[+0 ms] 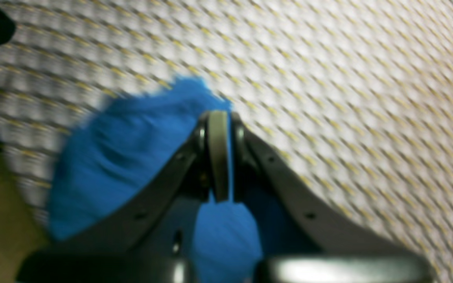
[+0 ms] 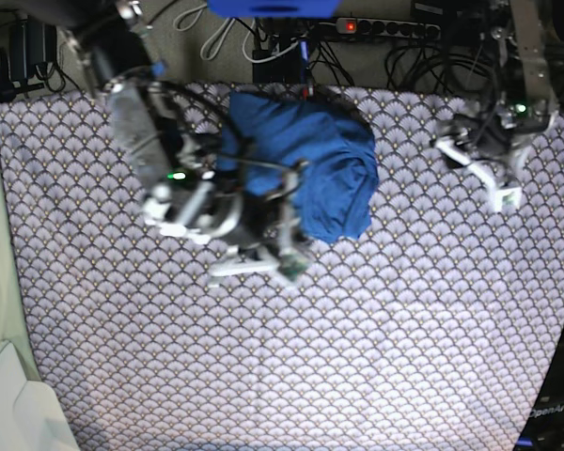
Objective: Fold the T-shirt properly
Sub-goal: 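Move both grippers to the bundle's sides and grasp its edge with the left gripper, then drag and rotate the folded bundle with the left gripper to straighten it, then release the bundle and raise the left gripper away, then press the bundle's corner flat with the right gripper, then lift the right gripper off the bundle and withdraw it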
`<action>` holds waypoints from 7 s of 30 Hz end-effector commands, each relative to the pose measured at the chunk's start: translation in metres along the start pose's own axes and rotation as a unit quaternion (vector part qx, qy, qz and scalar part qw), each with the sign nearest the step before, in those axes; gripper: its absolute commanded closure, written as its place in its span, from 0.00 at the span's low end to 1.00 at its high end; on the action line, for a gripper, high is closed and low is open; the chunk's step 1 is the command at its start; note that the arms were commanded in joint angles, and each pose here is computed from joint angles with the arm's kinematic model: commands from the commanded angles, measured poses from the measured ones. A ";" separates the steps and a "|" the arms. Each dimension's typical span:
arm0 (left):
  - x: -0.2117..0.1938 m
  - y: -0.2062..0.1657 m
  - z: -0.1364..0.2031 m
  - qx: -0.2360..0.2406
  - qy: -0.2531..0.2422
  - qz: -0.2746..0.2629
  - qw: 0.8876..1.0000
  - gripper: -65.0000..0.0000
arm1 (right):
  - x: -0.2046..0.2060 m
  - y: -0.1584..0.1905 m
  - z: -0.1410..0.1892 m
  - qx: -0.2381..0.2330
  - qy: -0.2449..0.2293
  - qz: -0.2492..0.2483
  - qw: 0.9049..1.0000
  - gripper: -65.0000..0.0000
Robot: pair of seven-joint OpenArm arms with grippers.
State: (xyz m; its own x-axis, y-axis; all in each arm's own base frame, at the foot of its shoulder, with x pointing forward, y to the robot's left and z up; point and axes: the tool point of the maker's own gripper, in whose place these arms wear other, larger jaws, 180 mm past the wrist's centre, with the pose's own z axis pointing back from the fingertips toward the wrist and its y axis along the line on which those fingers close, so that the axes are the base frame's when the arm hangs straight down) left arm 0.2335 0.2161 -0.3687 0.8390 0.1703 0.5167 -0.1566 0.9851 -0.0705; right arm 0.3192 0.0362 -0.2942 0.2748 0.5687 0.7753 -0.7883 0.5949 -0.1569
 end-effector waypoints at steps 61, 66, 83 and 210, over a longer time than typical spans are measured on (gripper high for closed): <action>0.007 -0.157 -0.070 -0.195 0.139 -0.020 0.971 1.00 | -0.107 -0.108 0.079 -0.159 0.081 -0.090 0.980 1.00; 0.029 -0.174 -0.072 -0.157 0.132 -0.128 0.970 1.00 | -0.119 -0.151 0.114 -0.232 0.069 -0.137 0.961 1.00; 0.054 -0.295 -0.082 -0.134 0.012 -0.476 0.869 1.00 | -0.168 -0.209 0.207 -0.358 0.100 -0.180 0.911 1.00; -0.037 0.193 0.082 0.303 0.074 -0.151 0.938 1.00 | -0.064 -0.030 -0.054 0.058 0.058 -0.119 0.990 1.00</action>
State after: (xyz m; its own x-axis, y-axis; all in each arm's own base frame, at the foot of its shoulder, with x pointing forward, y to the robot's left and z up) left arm 0.1265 0.3919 -0.3420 0.9545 -0.0505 0.2938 -0.1264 0.8241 0.5521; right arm 0.3415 0.0073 -0.3905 0.5568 0.5039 0.6604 -0.7401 0.6619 0.1189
